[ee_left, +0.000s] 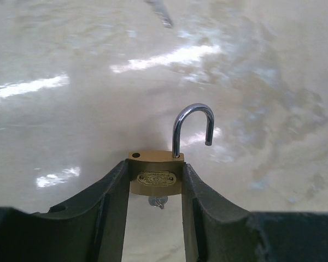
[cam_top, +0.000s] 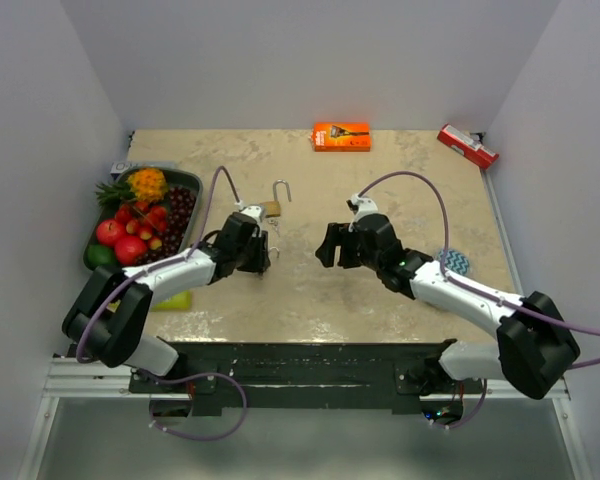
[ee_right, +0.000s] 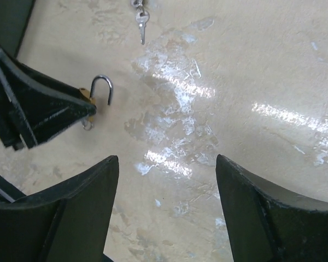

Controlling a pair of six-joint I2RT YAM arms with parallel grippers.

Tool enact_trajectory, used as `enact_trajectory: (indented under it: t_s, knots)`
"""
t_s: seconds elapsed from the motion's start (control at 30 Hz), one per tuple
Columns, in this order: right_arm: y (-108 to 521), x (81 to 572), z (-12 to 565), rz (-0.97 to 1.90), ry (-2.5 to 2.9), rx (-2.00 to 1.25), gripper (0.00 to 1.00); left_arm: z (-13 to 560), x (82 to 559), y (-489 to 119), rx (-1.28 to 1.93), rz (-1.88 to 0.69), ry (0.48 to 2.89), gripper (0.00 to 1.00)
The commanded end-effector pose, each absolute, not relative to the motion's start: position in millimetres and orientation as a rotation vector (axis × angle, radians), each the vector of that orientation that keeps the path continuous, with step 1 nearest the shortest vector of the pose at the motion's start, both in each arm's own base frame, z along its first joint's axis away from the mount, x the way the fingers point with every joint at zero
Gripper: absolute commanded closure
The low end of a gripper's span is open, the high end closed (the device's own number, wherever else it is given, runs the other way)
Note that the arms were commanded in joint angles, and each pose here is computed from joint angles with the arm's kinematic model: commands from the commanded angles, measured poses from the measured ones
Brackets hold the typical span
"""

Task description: Unlock with the key

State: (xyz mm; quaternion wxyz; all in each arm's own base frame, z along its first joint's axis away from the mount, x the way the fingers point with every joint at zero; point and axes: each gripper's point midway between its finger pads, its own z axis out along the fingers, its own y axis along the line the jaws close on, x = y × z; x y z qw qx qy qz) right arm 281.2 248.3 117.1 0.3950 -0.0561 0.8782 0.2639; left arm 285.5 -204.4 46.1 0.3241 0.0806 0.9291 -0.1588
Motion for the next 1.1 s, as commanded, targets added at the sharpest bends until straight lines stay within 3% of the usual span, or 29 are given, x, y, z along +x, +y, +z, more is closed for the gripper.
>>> enact_trajectory:
  t_s: [0.0, 0.3, 0.7, 1.07]
  knots:
    - [238, 286, 132, 0.631, 2.171, -0.113, 0.25, 40, 318, -158, 0.064, -0.273, 2.417, 1.0]
    - [222, 280, 144, 0.599, 2.13, -0.107, 0.22, 28, 367, -107, -0.043, -0.035, 2.46, 1.0]
    - [196, 268, 161, 0.554, 2.057, -0.074, 0.17, 27, 455, -107, -0.053, 0.019, 2.474, 1.0]
    - [189, 263, 162, 0.543, 2.056, -0.069, 0.17, 12, 470, -104, -0.072, 0.003, 2.513, 1.0]
